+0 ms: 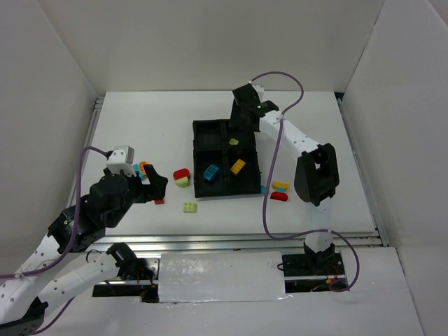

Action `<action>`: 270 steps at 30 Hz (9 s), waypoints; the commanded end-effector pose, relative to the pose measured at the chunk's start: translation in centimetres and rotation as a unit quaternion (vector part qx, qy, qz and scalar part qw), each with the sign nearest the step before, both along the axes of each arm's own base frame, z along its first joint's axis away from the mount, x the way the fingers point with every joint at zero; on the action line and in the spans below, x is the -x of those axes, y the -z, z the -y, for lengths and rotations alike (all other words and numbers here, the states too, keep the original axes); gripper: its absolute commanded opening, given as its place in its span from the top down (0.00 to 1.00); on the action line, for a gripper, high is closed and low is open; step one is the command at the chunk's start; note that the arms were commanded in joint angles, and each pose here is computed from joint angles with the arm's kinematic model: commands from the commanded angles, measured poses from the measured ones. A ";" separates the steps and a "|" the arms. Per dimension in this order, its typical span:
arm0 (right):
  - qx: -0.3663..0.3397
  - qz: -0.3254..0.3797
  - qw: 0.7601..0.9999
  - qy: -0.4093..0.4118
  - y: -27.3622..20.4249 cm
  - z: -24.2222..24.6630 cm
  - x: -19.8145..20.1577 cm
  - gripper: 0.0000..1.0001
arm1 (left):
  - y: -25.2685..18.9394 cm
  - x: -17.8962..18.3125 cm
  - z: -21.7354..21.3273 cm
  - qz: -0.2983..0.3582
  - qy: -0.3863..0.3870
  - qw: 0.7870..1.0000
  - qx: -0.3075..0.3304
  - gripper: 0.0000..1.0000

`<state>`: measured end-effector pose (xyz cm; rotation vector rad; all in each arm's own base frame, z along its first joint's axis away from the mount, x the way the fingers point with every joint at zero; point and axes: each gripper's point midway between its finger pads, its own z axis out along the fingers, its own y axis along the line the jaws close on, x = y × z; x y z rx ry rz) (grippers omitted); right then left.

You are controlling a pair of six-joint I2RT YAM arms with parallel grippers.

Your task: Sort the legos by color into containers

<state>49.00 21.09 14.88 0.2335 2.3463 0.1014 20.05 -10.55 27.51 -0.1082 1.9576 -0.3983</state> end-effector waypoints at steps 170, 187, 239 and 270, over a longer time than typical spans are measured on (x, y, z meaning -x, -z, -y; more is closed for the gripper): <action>-0.030 0.160 0.950 -0.266 -6.8 -1.9 28.0 1.00 | -3.1 -8.0 18.8 -0.037 0.246 0.947 0.205 1.00; -0.101 0.190 0.961 -0.171 -11.8 4.0 29.8 1.00 | 6.4 -20.6 26.3 -0.078 0.201 0.971 0.098 0.75; -0.061 0.054 0.994 -0.079 -5.1 -5.0 9.4 0.01 | 2.6 -0.6 -8.7 -0.047 -0.190 0.979 -0.060 0.00; -0.046 -0.170 0.935 0.307 11.9 25.8 6.1 0.32 | 3.5 -1.2 -6.8 -0.047 -0.133 0.988 -0.061 0.01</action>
